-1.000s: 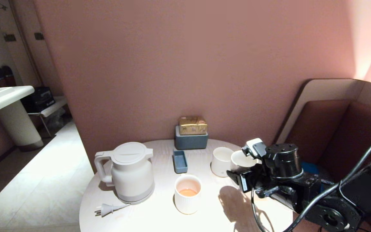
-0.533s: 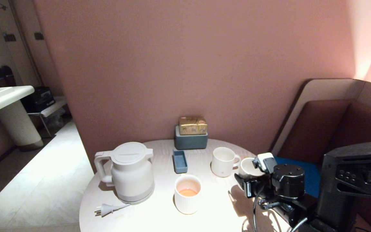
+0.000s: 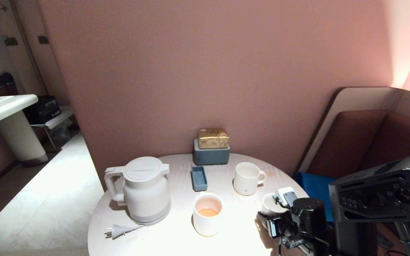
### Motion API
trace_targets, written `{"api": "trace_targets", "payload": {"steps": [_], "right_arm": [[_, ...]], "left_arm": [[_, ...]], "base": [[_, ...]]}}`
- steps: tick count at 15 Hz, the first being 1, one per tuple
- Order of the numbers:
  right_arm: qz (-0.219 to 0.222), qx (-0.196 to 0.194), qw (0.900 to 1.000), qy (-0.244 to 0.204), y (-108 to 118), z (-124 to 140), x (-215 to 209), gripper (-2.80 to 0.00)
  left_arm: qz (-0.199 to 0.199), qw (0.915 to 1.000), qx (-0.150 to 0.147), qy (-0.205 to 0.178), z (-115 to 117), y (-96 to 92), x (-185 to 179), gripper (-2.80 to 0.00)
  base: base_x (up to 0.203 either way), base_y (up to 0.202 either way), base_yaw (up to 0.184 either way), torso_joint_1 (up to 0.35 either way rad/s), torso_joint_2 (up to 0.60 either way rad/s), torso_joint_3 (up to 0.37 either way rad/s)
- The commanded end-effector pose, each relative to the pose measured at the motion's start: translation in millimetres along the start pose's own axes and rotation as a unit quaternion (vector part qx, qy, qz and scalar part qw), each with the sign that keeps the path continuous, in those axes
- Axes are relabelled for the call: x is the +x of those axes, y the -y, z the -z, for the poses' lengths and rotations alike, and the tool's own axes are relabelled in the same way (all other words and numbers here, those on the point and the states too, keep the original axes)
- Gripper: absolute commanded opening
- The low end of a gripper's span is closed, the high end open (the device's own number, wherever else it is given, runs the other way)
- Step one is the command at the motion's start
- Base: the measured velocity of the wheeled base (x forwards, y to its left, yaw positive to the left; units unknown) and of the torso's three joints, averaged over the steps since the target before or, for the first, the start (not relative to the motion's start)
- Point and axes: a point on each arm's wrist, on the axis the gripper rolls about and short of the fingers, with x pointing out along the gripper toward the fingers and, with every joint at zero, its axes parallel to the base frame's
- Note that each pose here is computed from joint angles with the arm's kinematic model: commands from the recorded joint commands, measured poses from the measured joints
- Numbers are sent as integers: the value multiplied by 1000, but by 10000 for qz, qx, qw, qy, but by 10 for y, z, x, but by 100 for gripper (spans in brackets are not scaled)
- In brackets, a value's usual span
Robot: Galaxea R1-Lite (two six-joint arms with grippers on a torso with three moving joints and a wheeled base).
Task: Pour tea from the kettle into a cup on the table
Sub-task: Put the cup down on the table
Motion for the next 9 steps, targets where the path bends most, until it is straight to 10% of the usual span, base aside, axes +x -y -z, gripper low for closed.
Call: {"api": "trace_targets", "payload": {"steps": [1, 9], "right_arm": [[-105, -1, 9998, 181, -77, -11, 13, -280], [-195, -110, 9996, 171, -222, 51, 97, -280]], "left_arm": [[-2, 10000, 4, 1, 0, 0, 0, -280], [-2, 10000, 4, 1, 0, 0, 0, -280]], "base": [[0, 0, 0, 0, 0, 0], [0, 0, 0, 0, 0, 0]]}}
